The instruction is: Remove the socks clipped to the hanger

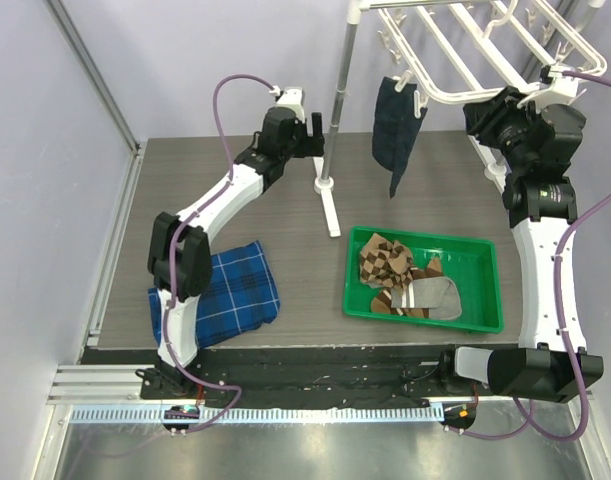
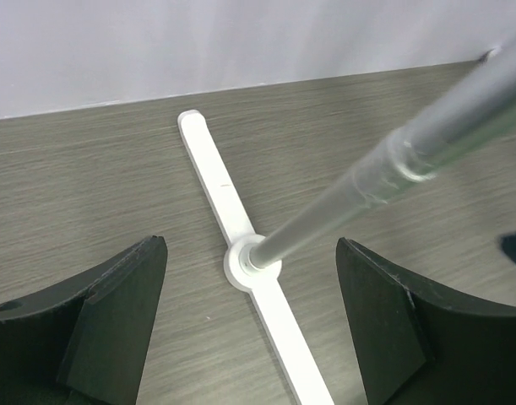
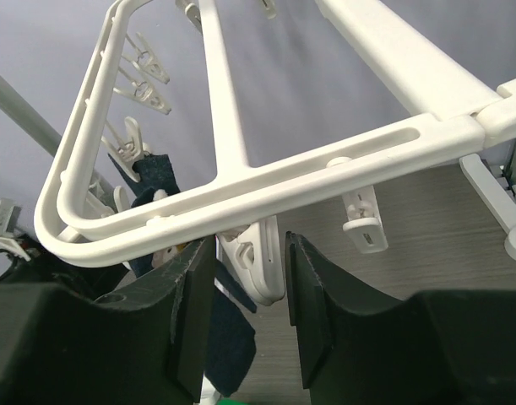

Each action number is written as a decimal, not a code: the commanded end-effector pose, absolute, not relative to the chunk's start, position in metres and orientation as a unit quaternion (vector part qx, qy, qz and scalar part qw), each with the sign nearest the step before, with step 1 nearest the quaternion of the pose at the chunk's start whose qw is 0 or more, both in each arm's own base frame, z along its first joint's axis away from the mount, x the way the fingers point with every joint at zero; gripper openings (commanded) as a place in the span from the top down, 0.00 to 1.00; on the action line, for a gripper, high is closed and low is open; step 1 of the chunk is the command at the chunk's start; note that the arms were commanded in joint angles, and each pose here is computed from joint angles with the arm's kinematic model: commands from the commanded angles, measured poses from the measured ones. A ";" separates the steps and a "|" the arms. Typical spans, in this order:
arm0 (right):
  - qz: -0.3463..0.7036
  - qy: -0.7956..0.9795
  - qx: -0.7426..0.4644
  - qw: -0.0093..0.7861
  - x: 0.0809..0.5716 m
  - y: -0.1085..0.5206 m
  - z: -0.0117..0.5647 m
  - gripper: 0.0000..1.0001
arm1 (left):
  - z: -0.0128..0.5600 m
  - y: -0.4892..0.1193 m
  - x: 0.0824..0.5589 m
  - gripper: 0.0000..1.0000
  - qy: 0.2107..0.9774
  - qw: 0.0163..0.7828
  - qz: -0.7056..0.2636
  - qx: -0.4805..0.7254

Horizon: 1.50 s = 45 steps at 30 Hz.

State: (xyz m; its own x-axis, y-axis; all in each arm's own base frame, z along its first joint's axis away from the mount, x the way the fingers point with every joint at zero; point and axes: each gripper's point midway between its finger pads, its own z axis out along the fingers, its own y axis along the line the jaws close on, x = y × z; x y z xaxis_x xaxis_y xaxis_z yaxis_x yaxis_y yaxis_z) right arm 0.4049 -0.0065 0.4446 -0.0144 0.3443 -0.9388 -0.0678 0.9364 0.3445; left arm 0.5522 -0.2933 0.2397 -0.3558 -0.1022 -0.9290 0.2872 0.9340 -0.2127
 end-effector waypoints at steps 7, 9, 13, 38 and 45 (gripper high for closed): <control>0.122 0.673 0.103 0.722 0.394 -0.017 0.472 0.55 | 0.364 -0.320 0.465 0.11 0.706 0.629 -0.308 0.102; 0.121 0.673 0.104 0.722 0.395 -0.018 0.472 0.55 | 0.370 -0.334 0.451 0.11 0.695 0.631 -0.322 0.123; 0.118 0.673 0.107 0.722 0.394 -0.019 0.472 0.55 | 0.378 -0.382 0.417 0.10 0.674 0.631 -0.346 0.170; 0.138 0.679 0.095 0.715 0.393 -0.011 0.468 0.52 | 0.325 -0.504 0.442 0.22 0.678 0.643 -0.319 0.159; 0.154 0.692 0.086 0.700 0.388 -0.002 0.467 0.50 | 0.342 -0.497 0.418 0.90 0.665 0.640 -0.344 0.171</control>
